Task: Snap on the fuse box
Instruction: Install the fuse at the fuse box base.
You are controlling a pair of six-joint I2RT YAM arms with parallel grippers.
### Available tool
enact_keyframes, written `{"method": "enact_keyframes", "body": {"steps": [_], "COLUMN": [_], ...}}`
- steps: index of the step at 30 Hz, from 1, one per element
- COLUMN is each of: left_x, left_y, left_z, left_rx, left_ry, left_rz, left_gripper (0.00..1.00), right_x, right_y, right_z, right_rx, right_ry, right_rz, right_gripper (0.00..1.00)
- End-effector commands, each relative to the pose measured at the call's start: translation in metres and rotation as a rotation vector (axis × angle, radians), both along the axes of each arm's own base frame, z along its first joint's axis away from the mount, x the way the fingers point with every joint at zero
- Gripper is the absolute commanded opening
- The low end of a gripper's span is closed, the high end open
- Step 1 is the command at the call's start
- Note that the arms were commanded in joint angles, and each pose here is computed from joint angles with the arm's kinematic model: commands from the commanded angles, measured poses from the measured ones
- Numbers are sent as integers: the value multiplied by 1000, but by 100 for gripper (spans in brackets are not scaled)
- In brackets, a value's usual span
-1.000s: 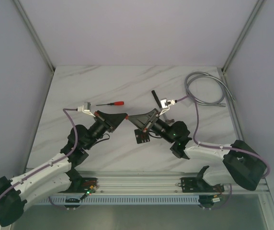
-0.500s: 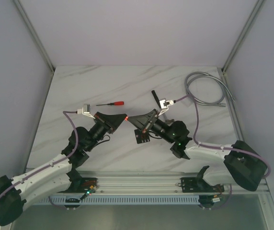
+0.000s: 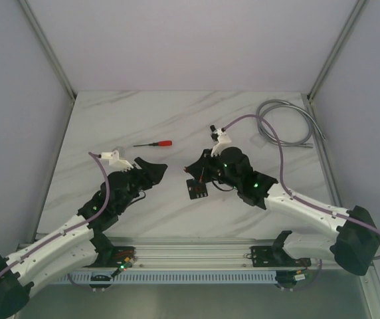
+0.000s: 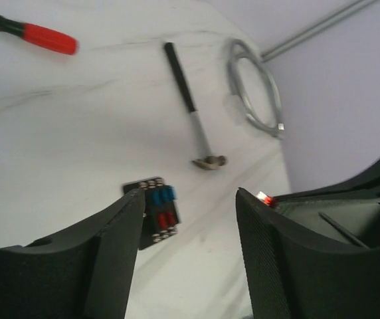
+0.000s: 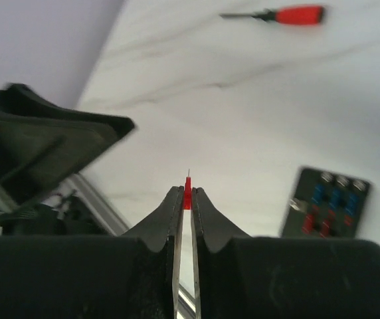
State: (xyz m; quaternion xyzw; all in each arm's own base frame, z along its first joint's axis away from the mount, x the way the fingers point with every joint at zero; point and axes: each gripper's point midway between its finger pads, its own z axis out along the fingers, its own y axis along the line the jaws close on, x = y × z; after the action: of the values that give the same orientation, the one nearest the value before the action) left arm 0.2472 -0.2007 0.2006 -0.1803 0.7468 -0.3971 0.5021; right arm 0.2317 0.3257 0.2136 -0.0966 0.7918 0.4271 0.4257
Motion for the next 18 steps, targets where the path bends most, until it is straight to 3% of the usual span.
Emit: {"method": "enact_keyframes", "body": {"steps": [1,7,13,18], "left_x": [5,9,13,17], "left_y": [29,50,67,81], "left_z": [-14,-21,-43,-57], "left_rx": [263,432,554,634], "left_ry": [-6,-17,26,61], "left_rz": [67,110,169,227], "left_gripper": [69,84,99,100], "right_x": [-7,-7,-1,5], "right_y": [-52,-86,-88,-80], "right_z": [-53,-73,-93,-107], "right_rx": [-362,-604,-764,-830], "right_ry": [127,205,288,333], "right_rz": [-77,-116,-58,-8], "right_gripper": [0,0,0,0]}}
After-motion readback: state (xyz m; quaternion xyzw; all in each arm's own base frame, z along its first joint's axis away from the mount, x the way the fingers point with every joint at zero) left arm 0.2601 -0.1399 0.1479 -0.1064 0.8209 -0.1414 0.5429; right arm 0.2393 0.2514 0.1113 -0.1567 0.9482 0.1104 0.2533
